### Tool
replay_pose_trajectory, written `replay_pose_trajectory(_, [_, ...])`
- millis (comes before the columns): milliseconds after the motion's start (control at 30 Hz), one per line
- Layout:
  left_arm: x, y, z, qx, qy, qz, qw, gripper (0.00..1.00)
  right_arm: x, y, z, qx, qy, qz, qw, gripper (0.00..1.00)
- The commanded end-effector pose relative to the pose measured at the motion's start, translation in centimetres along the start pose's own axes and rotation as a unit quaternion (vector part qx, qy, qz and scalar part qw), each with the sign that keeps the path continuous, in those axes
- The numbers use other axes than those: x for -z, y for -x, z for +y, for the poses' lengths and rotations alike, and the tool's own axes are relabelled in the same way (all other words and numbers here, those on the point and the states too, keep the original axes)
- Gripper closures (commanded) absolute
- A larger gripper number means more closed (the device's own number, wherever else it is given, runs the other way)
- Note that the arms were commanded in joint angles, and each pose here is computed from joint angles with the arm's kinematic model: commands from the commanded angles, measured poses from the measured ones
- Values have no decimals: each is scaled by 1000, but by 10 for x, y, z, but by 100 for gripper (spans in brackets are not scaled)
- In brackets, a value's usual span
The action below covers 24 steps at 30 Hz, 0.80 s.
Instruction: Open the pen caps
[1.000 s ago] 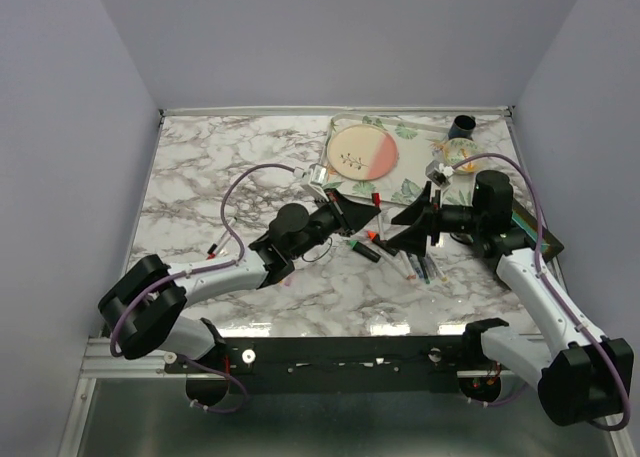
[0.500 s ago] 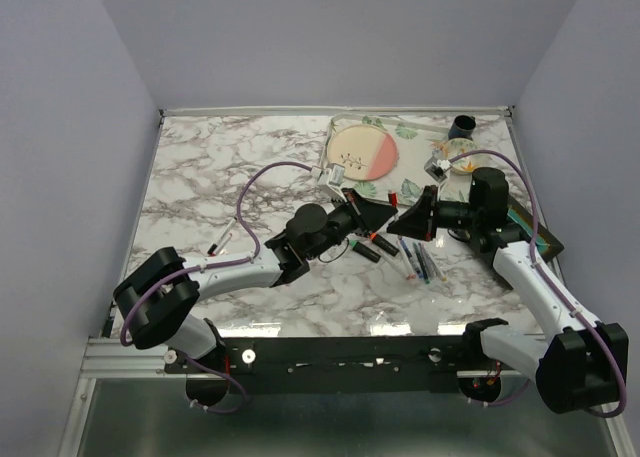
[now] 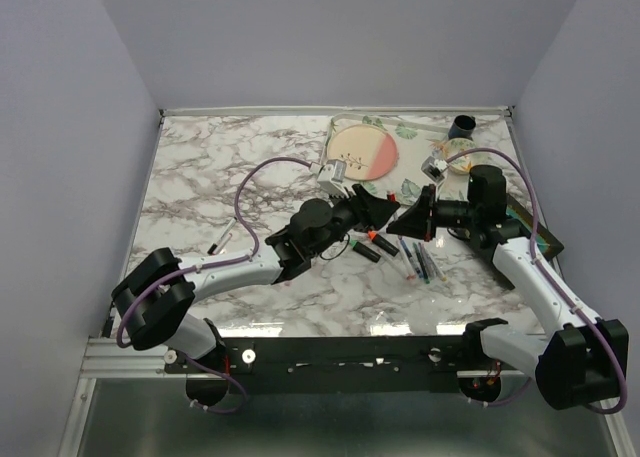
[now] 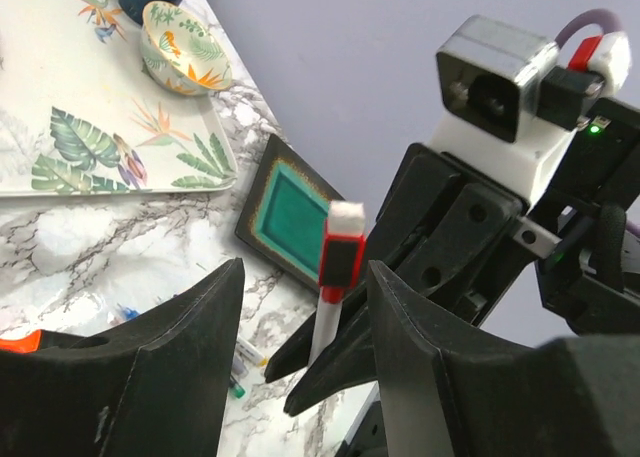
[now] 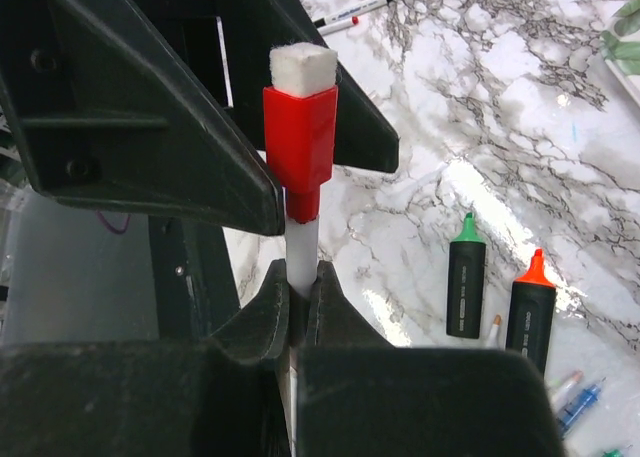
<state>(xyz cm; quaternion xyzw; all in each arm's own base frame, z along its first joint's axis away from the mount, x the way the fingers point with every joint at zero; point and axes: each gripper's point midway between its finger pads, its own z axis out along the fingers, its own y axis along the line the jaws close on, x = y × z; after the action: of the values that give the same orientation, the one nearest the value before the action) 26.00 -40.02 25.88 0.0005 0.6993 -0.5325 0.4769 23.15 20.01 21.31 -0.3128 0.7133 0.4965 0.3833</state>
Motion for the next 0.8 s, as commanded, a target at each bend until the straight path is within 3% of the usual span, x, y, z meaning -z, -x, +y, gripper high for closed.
replay_pose_trajectory(0, [-5, 19, -11, -18, -8, -24, 1000, 41, 1, 4, 3, 9, 9, 5, 1000, 99])
replay_pose_trajectory(133, [-9, 20, -18, -22, -20, -19, 999, 43, 1, 3, 4, 5, 13, 7, 1000, 99])
replay_pose_trajectory(367, [-18, 16, -22, -17, -30, -1, 999, 65, 2, 4, 8, 4, 20, 8, 1000, 99])
replay_pose_trajectory(733, [-22, 5, -20, -5, -35, 20, 999, 64, 2, 5, 5, 21, 16, 8, 1000, 99])
replay_pose_trajectory(767, [-23, 6, -20, -5, -34, 20, 999, 67, 2, 4, 4, 21, 15, 9, 1000, 99])
